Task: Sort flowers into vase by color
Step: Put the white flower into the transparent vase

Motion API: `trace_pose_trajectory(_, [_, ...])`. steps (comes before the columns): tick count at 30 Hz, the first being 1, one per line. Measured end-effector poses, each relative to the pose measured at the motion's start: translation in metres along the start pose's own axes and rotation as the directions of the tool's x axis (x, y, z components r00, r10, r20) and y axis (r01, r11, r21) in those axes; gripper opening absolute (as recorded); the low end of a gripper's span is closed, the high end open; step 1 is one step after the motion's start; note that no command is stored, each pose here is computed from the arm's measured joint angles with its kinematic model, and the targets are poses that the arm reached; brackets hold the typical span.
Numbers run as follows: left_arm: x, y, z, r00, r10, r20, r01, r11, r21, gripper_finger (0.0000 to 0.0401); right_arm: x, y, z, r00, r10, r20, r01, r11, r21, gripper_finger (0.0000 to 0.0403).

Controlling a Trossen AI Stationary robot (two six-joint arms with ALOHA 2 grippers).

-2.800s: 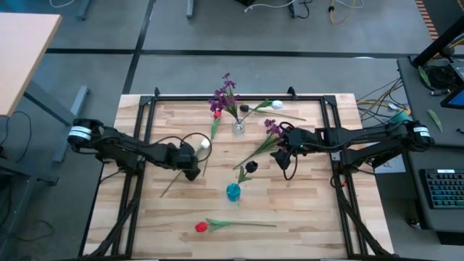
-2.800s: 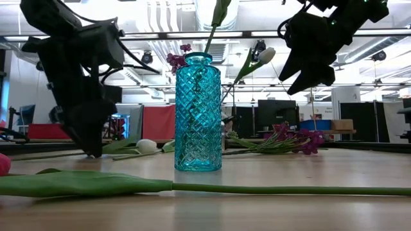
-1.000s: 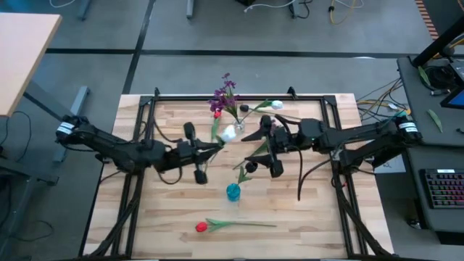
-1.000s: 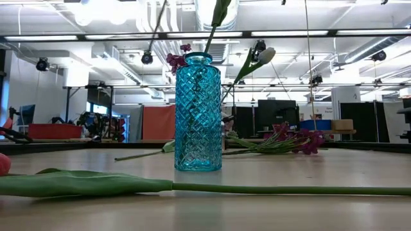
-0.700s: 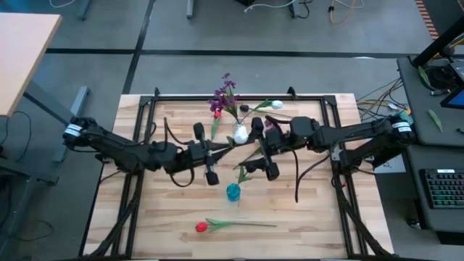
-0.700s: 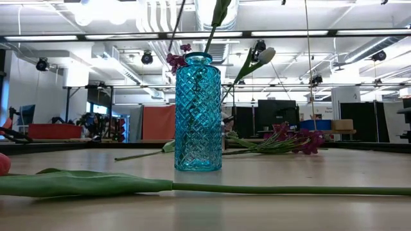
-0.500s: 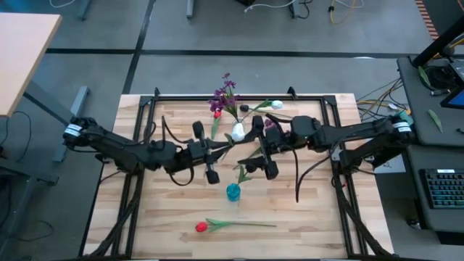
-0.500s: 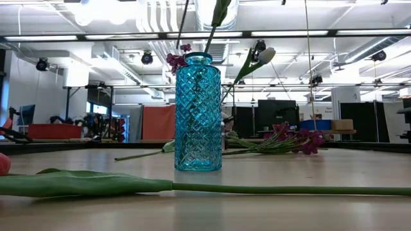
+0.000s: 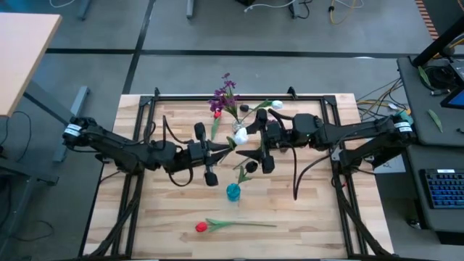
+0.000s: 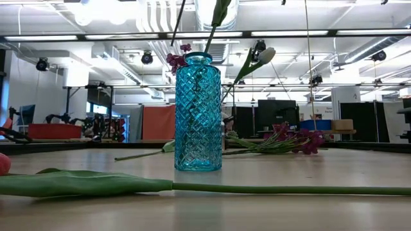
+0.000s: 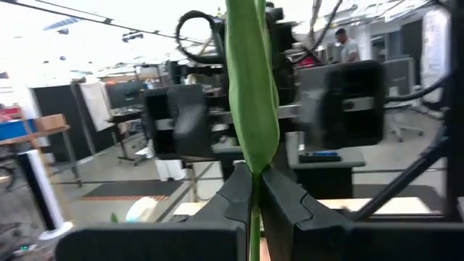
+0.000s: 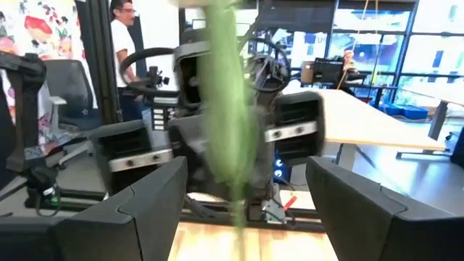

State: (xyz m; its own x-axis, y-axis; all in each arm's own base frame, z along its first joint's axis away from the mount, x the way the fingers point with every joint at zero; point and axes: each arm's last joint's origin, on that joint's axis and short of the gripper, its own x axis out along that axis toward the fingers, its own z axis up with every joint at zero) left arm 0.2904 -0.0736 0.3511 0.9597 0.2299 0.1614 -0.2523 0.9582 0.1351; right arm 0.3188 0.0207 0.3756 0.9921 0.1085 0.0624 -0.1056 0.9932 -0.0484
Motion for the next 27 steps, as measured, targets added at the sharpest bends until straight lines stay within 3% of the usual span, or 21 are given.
trace_pose_trajectory(8, [0.007, 0.003, -0.007, 1.0, 0.019, -0.015, -0.019, 1.0, -0.022, 0.0, 0.015, 0.001, -0.002, 1.0, 0.017, -0.012, -0.018, 0.999, -0.042, 0.0258])
trace_pose_trajectory(14, [0.008, 0.001, -0.011, 0.999, 0.03, -0.027, -0.032, 0.998, -0.061, 0.0013, 0.016, 0.001, -0.002, 1.0, 0.016, -0.017, -0.016, 0.999, -0.033, 0.017])
trace_pose_trajectory(20, [0.006, 0.004, -0.008, 0.998, 0.043, -0.034, -0.045, 0.997, -0.059, 0.0071, 0.015, 0.001, -0.002, 1.0, 0.016, -0.017, -0.017, 0.999, -0.04, 0.0035])
trace_pose_trajectory(24, [-0.001, 0.007, -0.008, 0.992, 0.074, -0.105, -0.078, 0.996, -0.04, 0.0125, 0.01, -0.002, 0.0, 0.999, -0.016, -0.043, 0.014, 0.999, -0.044, 0.0017])
trace_pose_trajectory(27, [-0.013, 0.012, -0.007, 0.976, 0.094, -0.197, -0.102, 0.994, -0.032, 0.0157, -0.001, -0.012, 0.01, 0.989, -0.112, -0.093, 0.105, 0.992, -0.074, 0.0014])
